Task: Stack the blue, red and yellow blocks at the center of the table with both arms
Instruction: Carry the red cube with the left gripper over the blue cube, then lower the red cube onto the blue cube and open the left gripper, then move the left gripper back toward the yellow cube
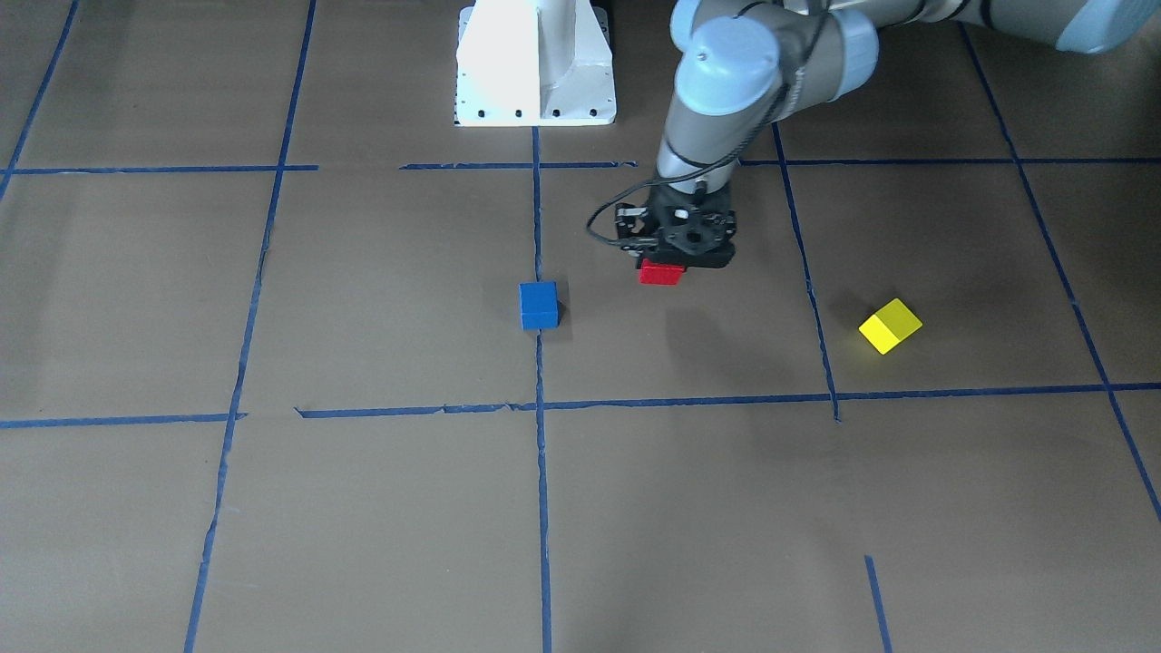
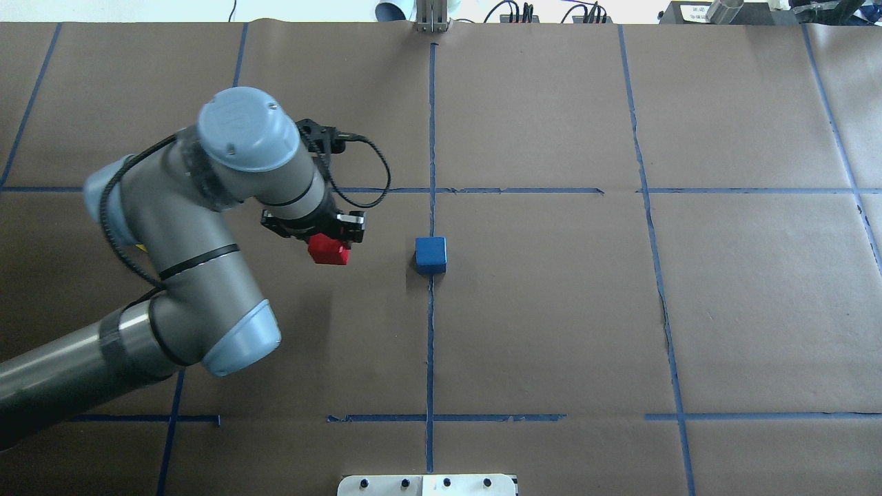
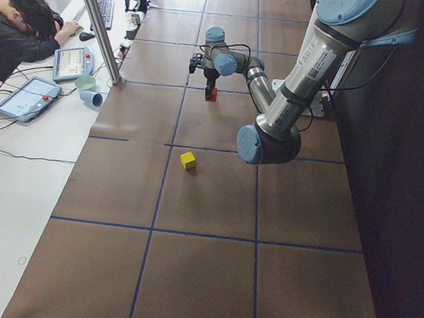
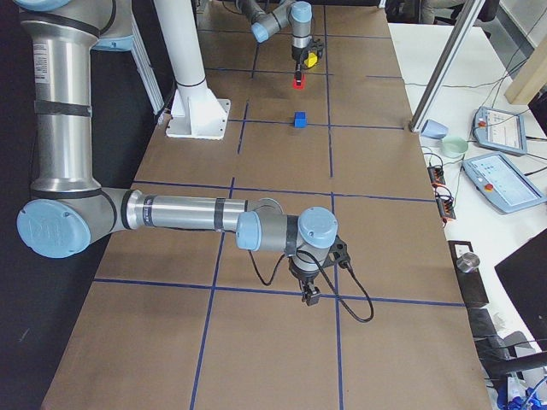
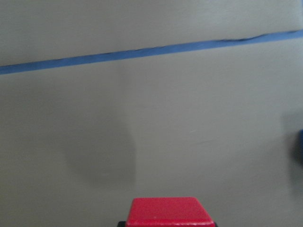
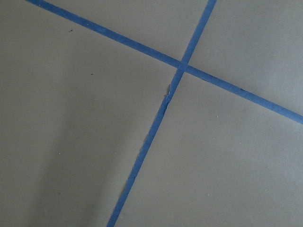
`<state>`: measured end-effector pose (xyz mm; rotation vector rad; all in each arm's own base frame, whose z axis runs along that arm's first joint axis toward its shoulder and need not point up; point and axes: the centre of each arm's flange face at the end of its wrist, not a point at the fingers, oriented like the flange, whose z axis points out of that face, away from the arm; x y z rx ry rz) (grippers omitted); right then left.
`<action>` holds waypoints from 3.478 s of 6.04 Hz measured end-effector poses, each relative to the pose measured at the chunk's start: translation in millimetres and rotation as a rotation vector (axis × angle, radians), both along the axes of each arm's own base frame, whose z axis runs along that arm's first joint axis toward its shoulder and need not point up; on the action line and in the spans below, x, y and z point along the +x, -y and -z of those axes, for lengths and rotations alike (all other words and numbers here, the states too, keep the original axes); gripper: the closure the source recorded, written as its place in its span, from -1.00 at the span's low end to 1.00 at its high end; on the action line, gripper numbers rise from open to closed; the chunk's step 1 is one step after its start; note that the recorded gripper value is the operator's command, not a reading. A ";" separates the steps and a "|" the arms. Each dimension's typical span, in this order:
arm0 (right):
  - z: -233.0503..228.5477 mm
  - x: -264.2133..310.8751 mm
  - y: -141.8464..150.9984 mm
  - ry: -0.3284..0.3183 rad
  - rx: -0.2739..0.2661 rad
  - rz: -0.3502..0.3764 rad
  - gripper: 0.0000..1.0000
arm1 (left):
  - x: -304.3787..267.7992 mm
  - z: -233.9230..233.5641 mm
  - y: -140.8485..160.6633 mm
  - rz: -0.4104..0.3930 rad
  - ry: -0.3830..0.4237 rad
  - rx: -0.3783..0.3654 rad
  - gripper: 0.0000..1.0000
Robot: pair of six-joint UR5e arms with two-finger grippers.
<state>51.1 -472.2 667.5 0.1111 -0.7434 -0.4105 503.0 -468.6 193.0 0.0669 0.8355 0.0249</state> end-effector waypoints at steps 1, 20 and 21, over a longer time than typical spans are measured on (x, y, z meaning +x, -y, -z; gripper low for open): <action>-0.7 0.0 0.0 0.000 -0.002 -0.001 -0.99 | 39.2 34.5 7.0 0.018 -0.002 -0.038 0.95; 0.0 -0.1 2.4 0.000 0.000 -0.001 -0.99 | 37.6 48.9 31.4 0.024 -0.079 0.040 -1.00; 0.3 0.0 2.8 0.000 0.001 -0.001 -0.99 | -15.9 14.2 46.1 -0.033 -0.089 0.083 -1.00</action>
